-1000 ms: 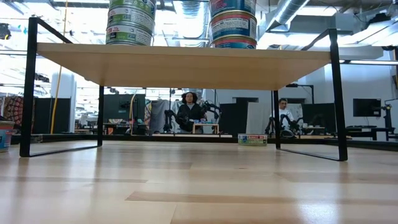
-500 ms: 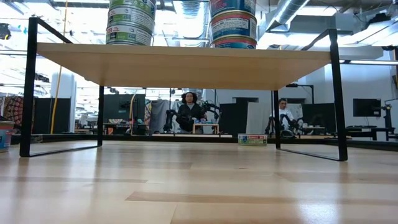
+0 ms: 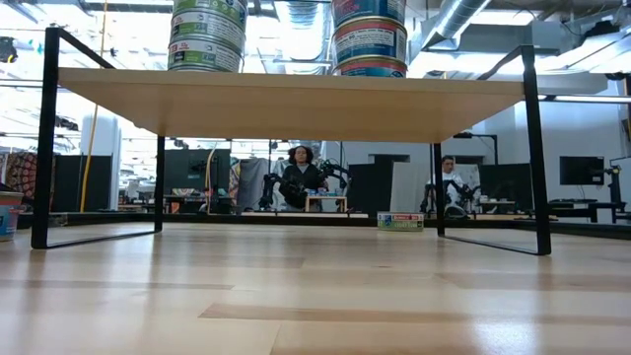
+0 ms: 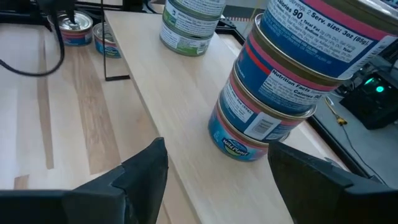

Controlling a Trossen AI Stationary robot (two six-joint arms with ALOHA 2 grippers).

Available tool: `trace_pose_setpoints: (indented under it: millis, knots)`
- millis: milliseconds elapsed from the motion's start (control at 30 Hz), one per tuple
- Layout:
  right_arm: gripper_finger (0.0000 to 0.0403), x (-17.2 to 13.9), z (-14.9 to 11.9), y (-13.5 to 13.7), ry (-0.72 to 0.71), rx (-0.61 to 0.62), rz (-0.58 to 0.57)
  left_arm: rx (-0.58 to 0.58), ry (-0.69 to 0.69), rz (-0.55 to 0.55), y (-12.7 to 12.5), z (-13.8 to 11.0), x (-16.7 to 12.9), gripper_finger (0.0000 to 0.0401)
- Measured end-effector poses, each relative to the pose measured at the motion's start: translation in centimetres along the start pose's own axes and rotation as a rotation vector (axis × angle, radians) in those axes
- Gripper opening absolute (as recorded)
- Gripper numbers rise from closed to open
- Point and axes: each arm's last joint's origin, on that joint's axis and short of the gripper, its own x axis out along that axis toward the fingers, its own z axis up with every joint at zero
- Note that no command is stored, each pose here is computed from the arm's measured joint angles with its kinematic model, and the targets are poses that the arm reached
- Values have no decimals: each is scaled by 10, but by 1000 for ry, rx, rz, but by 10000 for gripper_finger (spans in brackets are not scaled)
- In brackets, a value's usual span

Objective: Stack canned seafood by type on shelf
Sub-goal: Stack the blue tuna can on top of the blue tuna can on the shelf

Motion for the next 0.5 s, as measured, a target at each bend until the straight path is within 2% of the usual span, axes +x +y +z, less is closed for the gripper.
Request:
trace_pose_setpoints:
  millis: [267,500]
  knots:
    - [301,0,5,4,-27,0,24,-3,37,58,-11,2,15,188]
    - [301,0,6,5,-34,5,33,29,3,80,-22,3,16,111]
